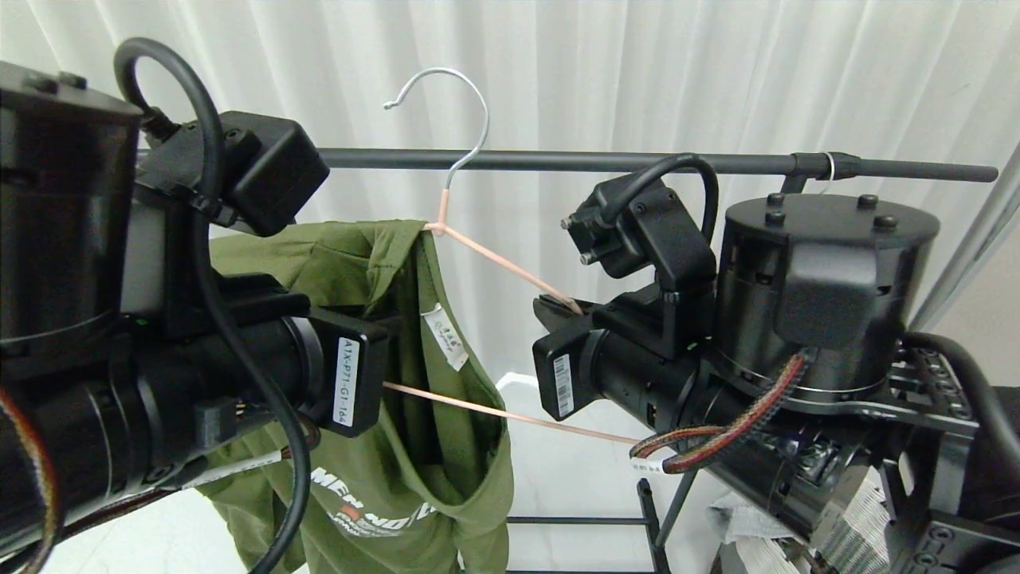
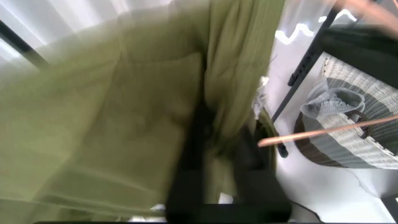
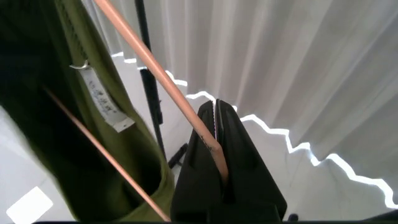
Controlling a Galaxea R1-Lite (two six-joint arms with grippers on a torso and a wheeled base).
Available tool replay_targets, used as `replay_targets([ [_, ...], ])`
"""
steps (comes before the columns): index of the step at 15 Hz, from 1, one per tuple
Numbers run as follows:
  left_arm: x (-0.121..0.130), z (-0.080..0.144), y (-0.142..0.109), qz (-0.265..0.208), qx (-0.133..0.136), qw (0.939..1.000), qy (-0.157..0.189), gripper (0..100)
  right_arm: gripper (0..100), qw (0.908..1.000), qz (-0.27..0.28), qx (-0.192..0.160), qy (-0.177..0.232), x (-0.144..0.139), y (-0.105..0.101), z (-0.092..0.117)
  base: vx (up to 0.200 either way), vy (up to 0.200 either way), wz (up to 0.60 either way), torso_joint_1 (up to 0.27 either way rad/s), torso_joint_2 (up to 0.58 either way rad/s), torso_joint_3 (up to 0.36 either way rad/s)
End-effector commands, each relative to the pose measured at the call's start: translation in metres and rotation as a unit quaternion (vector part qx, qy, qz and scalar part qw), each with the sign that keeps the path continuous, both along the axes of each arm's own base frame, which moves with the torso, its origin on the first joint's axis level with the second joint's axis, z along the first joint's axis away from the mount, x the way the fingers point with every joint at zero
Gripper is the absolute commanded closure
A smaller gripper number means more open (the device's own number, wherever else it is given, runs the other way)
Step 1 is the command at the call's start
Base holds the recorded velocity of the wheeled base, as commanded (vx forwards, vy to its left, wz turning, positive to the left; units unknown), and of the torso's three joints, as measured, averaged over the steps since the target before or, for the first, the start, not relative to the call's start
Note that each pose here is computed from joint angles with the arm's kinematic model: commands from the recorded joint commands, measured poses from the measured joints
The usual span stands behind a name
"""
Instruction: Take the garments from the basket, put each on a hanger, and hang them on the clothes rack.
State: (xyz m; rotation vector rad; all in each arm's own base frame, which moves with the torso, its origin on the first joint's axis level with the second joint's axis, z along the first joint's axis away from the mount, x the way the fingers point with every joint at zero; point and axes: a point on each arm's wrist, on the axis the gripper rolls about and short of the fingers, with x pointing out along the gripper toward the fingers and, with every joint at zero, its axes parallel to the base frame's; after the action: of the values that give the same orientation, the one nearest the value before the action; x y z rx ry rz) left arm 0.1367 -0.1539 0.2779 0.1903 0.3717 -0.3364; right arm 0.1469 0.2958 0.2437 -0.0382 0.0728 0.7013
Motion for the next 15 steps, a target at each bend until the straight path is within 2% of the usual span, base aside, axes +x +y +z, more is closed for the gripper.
replay_targets([
  [1, 0.000, -0.001, 0.000, 0.000, 0.001, 1.0000, 0.001, 0, 100, 1.0000, 0.000, -0.003, -0.002, 0.000, -0.001, 0.000, 0.000, 0.000, 0.00, 0.000, 0.00, 0.000],
  [4, -0.006, 0.000, 0.006, -0.009, 0.012, 0.9999, -0.007, 0, 100, 0.9996, -0.023, -0.010, -0.009, 0.008, -0.006, 0.001, 0.000, 0.000, 0.00, 0.000, 0.00, 0.000],
  [7, -0.028, 0.002, 0.034, -0.038, 0.061, 0.9962, -0.048, 0, 100, 0.9976, -0.062, -0.020, -0.023, 0.026, -0.023, 0.005, 0.000, 0.000, 0.00, 0.000, 0.00, 0.000],
  [10, -0.036, 0.011, 0.060, -0.047, 0.107, 0.9890, -0.091, 0, 100, 0.9955, -0.072, -0.050, -0.038, 0.024, -0.048, 0.004, 0.000, 0.000, 0.00, 0.000, 0.00, 0.000],
  [11, -0.034, 0.015, 0.066, -0.054, 0.129, 0.9847, -0.104, 0, 100, 0.9952, -0.070, -0.056, -0.040, 0.018, -0.056, 0.003, 0.000, 0.000, 0.00, 0.000, 0.00, 0.000],
  [13, -0.023, 0.020, 0.073, -0.082, 0.174, 0.9720, -0.135, 0, 100, 0.9943, -0.068, -0.069, -0.044, 0.010, -0.068, 0.000, 0.000, 0.000, 0.00, 0.000, 0.00, 0.000],
  [15, -0.007, 0.013, 0.071, -0.135, 0.202, 0.9583, -0.149, 0, 100, 0.9940, -0.066, -0.073, -0.049, 0.005, -0.074, 0.001, 0.000, 0.000, 0.00, 0.000, 0.00, 0.000],
])
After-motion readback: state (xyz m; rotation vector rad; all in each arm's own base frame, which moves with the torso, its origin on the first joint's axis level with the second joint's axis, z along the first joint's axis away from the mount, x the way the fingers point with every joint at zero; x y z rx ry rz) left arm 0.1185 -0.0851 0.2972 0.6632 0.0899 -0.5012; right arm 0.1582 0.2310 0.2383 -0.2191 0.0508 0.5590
